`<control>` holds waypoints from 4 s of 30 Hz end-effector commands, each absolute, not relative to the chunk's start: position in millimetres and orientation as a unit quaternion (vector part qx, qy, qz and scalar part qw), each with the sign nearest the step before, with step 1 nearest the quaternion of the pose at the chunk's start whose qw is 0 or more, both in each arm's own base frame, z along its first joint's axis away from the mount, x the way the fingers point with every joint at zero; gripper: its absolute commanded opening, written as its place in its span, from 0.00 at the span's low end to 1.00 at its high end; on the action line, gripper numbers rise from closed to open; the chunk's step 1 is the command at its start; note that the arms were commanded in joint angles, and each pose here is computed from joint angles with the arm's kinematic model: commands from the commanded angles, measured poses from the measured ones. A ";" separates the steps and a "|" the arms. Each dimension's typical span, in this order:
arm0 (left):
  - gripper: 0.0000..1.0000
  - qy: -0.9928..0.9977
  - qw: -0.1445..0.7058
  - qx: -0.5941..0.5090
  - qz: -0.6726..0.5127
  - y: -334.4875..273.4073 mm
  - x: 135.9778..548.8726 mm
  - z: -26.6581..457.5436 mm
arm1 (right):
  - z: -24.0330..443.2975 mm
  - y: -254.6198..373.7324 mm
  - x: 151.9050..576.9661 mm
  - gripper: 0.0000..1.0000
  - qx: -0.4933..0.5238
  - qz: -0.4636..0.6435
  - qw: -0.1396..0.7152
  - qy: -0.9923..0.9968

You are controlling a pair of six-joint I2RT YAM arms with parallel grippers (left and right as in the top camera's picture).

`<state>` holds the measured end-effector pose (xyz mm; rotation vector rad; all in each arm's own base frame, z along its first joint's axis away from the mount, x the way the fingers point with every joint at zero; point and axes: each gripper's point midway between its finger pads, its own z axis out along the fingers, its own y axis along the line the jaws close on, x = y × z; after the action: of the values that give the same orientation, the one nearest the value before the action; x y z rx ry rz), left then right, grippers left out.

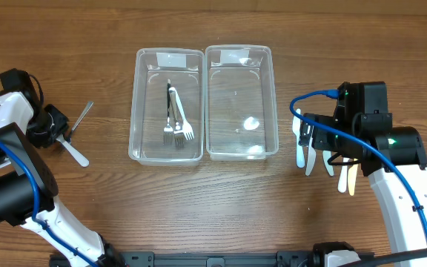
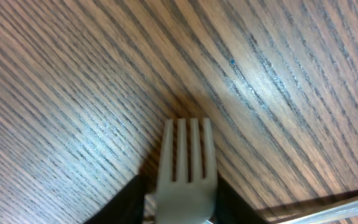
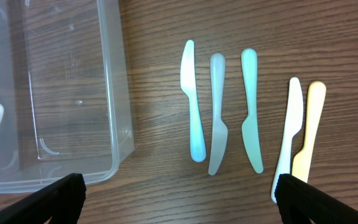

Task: Pack container
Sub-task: 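Grasp another metal fork with the left gripper, then place the metal fork into the left container, then grasp the last metal fork with the left gripper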

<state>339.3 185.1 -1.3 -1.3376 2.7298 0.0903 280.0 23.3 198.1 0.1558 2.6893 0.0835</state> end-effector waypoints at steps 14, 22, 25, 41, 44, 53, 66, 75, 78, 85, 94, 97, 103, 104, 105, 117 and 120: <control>0.04 0.925 0.042 -0.375 0.046 191.7 344.0 8.4 | 209.4 23.5 286.3 1.00 0.055 0.033 0.240 0.969; 0.04 0.938 0.198 -0.281 0.044 141.2 380.9 160.4 | 213.4 24.3 293.4 1.00 0.055 0.036 0.255 0.965; 0.04 0.943 0.260 -0.206 0.026 80.5 381.9 214.1 | 214.8 24.4 295.9 1.00 0.057 0.037 0.261 0.963; 0.04 0.982 0.185 0.018 -0.026 -119.0 418.4 114.0 | 214.2 28.4 294.5 1.00 0.054 0.048 0.257 0.964; 0.18 0.985 0.170 0.020 -0.021 -120.4 423.3 93.1 | 213.6 28.3 293.4 1.00 0.054 0.047 0.255 0.964; 0.87 0.977 0.201 0.072 -0.018 -120.8 428.9 165.9 | 212.7 28.2 291.9 1.00 0.054 0.047 0.251 0.965; 1.00 0.983 0.175 0.052 -0.015 61.8 362.1 229.2 | 212.8 28.1 292.1 1.00 0.053 0.047 0.252 0.965; 1.00 0.994 0.061 0.085 -0.015 97.0 376.3 111.2 | 212.7 28.0 291.9 1.00 0.054 0.046 0.251 0.965; 1.00 0.996 0.021 0.077 -0.026 102.9 374.6 77.3 | 212.8 28.0 292.1 1.00 0.053 0.046 0.252 0.965; 1.00 0.997 -0.047 0.035 -0.041 123.3 359.0 26.9 | 212.9 27.9 292.2 1.00 0.052 0.046 0.252 0.965; 1.00 0.997 -0.066 -0.014 -0.043 137.1 349.6 -4.3 | 213.7 28.1 293.6 1.00 0.052 0.046 0.255 0.964; 1.00 0.996 -0.075 -0.040 -0.010 142.0 340.4 -23.4 | 213.8 28.1 293.8 1.00 0.052 0.046 0.256 0.964; 1.00 0.996 -0.071 -0.055 0.007 140.9 340.3 -33.9 | 214.2 28.2 294.5 1.00 0.052 0.047 0.257 0.964; 1.00 0.996 -0.069 -0.052 0.008 139.5 342.1 -34.0 | 214.6 28.2 295.1 1.00 0.052 0.047 0.259 0.963; 1.00 0.996 -0.068 -0.050 0.008 138.2 343.1 -34.2 | 214.8 28.3 295.5 1.00 0.052 0.047 0.259 0.963; 0.60 0.998 -0.054 -0.038 -0.014 125.8 351.2 -34.8 | 214.7 28.2 295.2 1.00 0.052 0.047 0.259 0.963; 0.38 0.998 -0.058 -0.037 -0.016 123.8 349.5 -34.6 | 214.7 28.2 295.2 1.00 0.052 0.047 0.259 0.963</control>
<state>368.1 139.2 -3.6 -0.1095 3.1685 0.0363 290.2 27.5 203.7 0.1471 2.6433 0.1173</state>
